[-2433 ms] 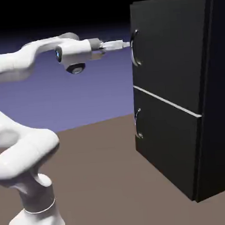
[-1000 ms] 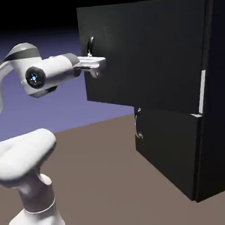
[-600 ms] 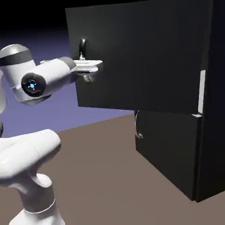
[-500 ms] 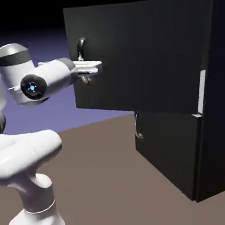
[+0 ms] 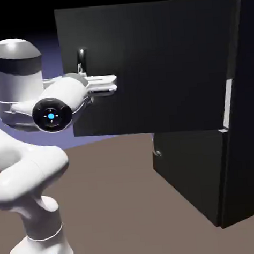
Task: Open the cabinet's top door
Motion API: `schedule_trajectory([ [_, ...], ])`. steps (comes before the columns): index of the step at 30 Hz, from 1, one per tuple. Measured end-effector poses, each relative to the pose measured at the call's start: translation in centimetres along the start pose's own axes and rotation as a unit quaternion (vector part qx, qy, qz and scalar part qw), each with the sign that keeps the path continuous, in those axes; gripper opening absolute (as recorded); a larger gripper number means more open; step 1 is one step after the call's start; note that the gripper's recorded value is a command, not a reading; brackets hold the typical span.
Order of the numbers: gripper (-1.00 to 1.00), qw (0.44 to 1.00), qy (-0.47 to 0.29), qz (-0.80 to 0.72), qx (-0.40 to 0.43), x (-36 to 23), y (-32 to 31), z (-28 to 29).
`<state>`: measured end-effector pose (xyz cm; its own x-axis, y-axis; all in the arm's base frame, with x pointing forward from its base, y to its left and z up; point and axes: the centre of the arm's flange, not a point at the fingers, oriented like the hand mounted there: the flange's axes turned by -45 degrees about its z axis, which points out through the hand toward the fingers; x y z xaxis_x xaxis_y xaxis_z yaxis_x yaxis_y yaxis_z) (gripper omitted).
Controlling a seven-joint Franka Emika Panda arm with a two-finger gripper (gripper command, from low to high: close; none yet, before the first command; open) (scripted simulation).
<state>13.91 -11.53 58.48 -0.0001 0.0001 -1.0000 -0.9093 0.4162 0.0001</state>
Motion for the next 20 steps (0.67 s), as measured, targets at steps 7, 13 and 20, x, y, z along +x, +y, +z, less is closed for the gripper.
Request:
schedule_trajectory([
  [7,-1.00,0.998,0.000,0.000,-0.070,0.0,-2.4,-5.5],
  [13,-1.00,0.991,0.000,0.000,-0.131,0.0,-5.2,-10.0],
  [20,1.00,0.981,0.000,0.000,-0.192,0.0,-8.5,-14.2],
])
